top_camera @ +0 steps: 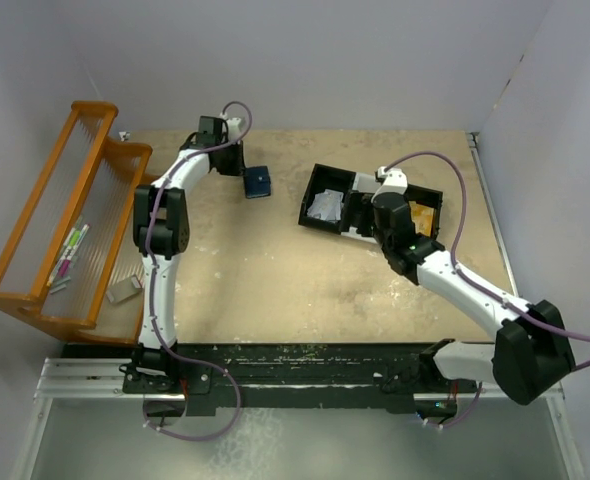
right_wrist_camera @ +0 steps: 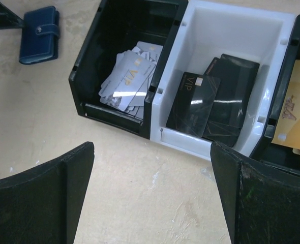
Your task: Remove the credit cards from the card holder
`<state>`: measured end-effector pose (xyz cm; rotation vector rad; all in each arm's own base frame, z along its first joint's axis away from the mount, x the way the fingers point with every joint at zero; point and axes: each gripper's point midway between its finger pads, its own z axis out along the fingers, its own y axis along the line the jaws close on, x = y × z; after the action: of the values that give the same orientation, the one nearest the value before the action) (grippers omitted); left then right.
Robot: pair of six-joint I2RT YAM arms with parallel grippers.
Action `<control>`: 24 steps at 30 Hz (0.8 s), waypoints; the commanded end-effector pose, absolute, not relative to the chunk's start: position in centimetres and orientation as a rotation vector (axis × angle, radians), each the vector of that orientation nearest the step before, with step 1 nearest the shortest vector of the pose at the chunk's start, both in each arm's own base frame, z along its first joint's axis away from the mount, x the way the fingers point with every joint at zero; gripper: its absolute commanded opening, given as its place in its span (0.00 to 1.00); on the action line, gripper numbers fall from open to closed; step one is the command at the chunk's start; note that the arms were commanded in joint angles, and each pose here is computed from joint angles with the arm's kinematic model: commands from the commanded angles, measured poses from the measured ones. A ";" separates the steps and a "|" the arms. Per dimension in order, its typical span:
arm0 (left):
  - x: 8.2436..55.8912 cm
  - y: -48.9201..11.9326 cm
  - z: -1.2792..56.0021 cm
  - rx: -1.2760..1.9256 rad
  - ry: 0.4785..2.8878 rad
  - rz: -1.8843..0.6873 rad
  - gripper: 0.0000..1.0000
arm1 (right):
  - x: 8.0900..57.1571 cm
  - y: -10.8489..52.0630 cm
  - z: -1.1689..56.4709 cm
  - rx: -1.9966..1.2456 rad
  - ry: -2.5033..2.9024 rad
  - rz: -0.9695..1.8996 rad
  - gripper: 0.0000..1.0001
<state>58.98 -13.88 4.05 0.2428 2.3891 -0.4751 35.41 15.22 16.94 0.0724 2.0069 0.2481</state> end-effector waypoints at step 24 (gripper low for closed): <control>46.2 -15.4 10.8 0.600 2.382 -0.644 0.46 | 42.8 15.2 14.4 0.174 2.073 -0.055 0.90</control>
<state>45.23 -14.41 6.19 0.5509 2.5263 -0.6190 40.97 15.29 11.77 0.1468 2.1507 -0.0173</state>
